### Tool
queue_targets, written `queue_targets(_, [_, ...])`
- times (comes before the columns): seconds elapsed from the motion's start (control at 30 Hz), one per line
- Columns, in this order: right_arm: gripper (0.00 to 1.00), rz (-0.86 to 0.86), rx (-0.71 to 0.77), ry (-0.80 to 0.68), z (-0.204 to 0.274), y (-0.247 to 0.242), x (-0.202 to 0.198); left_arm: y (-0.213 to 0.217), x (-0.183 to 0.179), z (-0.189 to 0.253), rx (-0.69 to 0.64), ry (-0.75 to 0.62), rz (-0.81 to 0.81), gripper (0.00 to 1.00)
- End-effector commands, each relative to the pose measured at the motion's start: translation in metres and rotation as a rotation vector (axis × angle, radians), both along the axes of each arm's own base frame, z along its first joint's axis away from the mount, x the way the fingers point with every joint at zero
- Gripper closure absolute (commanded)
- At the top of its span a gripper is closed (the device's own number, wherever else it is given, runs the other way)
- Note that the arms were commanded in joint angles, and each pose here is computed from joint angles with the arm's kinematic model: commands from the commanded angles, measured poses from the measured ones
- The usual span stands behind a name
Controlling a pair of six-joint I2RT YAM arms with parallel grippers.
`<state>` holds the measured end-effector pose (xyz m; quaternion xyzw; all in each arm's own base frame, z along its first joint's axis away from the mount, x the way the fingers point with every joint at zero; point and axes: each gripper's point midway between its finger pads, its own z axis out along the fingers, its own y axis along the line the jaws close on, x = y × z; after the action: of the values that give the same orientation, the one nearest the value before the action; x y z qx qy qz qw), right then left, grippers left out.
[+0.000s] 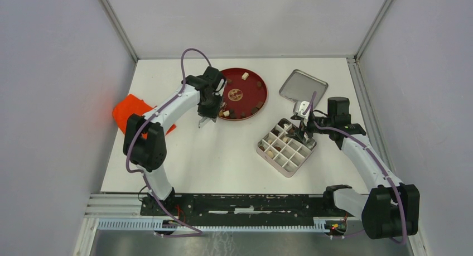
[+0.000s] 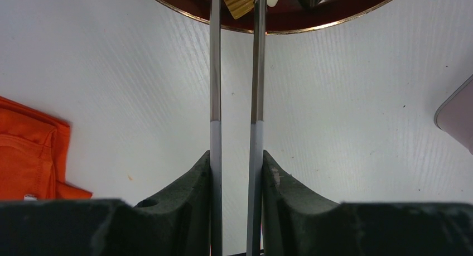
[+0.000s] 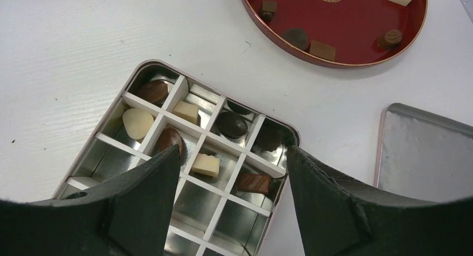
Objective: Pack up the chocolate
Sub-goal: Pick up the fake chocolate from the plate.
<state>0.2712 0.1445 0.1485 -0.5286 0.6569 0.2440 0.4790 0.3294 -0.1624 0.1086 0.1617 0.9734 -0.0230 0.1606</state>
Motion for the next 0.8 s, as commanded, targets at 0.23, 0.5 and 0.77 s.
queue_targets(0.23, [0.24,-0.003,-0.006,-0.074,0.02,-0.002,0.01,-0.012,0.025,0.038,-0.059,-0.136,-0.003,0.98])
queue_targets(0.5, [0.24,-0.005,-0.005,-0.07,0.019,-0.002,0.01,-0.016,0.03,0.047,-0.094,-0.185,0.013,0.98])
queue_targets(0.77, [0.24,-0.06,-0.013,-0.04,0.013,-0.006,0.017,-0.013,0.026,0.063,-0.137,-0.265,0.035,0.98])
